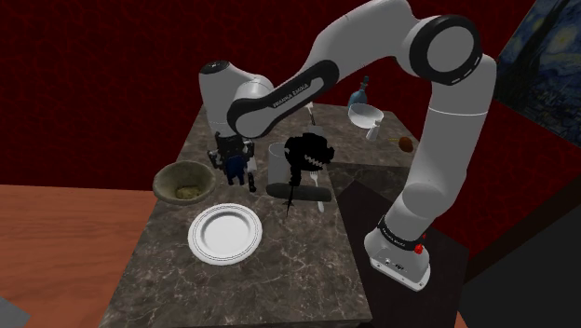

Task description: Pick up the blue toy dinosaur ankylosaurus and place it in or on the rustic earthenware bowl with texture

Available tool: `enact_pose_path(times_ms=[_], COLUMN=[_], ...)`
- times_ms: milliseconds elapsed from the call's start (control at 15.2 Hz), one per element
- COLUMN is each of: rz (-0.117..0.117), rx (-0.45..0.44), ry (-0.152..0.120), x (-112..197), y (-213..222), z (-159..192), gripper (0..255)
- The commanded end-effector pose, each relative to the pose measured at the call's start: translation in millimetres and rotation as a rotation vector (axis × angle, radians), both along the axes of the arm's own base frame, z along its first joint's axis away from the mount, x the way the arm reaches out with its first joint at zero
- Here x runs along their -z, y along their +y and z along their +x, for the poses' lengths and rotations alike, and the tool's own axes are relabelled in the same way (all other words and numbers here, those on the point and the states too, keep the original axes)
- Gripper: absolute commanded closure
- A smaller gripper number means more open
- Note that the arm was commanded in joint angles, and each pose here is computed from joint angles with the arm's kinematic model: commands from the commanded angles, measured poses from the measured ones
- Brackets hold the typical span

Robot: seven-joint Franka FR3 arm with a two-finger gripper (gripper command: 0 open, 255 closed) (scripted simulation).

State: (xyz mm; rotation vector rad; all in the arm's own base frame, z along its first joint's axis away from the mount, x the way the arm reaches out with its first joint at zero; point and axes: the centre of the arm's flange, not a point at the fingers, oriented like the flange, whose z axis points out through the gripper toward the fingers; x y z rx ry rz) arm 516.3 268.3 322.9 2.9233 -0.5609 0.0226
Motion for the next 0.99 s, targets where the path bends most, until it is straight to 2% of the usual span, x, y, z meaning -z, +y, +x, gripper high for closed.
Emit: enact_pose_path(times_ms=[0,924], rz=[0.000,0.000], rx=[0.000,0.000], ry=[0.000,0.000], x=[-11,-85], y=[0,0], z=[0,0], gripper=[255,255])
